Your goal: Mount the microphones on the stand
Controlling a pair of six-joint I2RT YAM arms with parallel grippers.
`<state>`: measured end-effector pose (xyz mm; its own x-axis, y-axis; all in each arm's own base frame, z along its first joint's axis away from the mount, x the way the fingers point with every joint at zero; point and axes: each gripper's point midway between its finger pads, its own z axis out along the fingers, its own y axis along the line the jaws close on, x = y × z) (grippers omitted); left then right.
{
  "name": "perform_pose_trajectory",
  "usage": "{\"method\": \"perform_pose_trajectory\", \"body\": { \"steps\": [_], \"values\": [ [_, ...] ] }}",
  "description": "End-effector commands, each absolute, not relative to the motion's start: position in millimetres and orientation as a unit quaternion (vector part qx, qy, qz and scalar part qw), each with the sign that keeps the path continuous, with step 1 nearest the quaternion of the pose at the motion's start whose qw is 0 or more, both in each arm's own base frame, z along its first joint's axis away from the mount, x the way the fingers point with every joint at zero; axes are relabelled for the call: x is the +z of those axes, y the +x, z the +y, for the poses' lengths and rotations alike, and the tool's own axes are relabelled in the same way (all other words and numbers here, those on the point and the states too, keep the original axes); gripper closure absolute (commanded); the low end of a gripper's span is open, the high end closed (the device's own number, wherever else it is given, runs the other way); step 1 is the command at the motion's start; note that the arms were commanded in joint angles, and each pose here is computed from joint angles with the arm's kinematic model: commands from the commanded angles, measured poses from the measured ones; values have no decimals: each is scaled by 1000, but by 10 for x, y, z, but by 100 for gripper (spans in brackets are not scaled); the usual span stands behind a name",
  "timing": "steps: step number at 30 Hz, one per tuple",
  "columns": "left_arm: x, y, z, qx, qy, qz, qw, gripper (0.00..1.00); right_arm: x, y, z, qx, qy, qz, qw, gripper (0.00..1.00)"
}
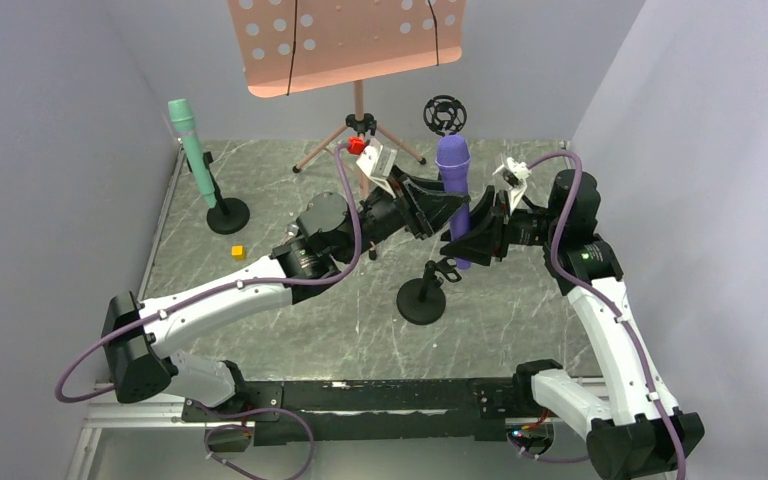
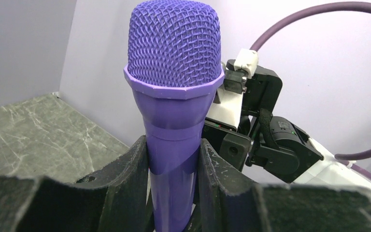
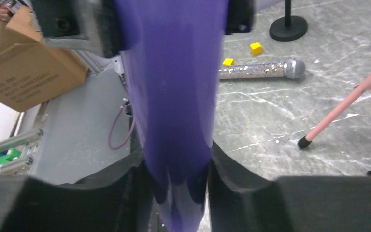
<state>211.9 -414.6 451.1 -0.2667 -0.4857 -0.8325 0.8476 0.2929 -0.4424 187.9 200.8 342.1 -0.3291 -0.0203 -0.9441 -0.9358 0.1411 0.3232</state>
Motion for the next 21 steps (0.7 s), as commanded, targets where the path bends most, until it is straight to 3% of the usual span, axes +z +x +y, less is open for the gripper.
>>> {"method": "perform_pose_trajectory", "body": {
  "steps": [1, 4, 6, 10, 12, 16, 21],
  "values": [
    [4748, 2065, -4131, -600, 145, 519, 591, 95, 3491, 1864, 2013, 533, -401, 605, 436, 67],
    [4747, 2052, -4121, -600, 148, 518, 592, 93, 3486, 1856, 2000, 533, -399, 604, 438, 82],
    [4728, 2030, -4096, -598, 152, 520, 591, 83, 3487, 1842, 1967, 530, -400, 603, 443, 87],
    [4603, 1974, -3974, -578, 168, 538, 589, 24, 3446, 1881, 1836, 498, -403, 608, 469, 90],
    [4504, 1934, -3845, -558, 181, 550, 595, 3, 3359, 1939, 1754, 470, -406, 617, 483, 90],
    [4158, 1809, -3461, -498, 228, 583, 601, 1, 3138, 2036, 1577, 410, -417, 636, 504, 92],
    [3327, 1573, -3146, -423, 365, 588, 585, 1, 2862, 2122, 1358, 344, -425, 654, 522, 93]
  ]
}}
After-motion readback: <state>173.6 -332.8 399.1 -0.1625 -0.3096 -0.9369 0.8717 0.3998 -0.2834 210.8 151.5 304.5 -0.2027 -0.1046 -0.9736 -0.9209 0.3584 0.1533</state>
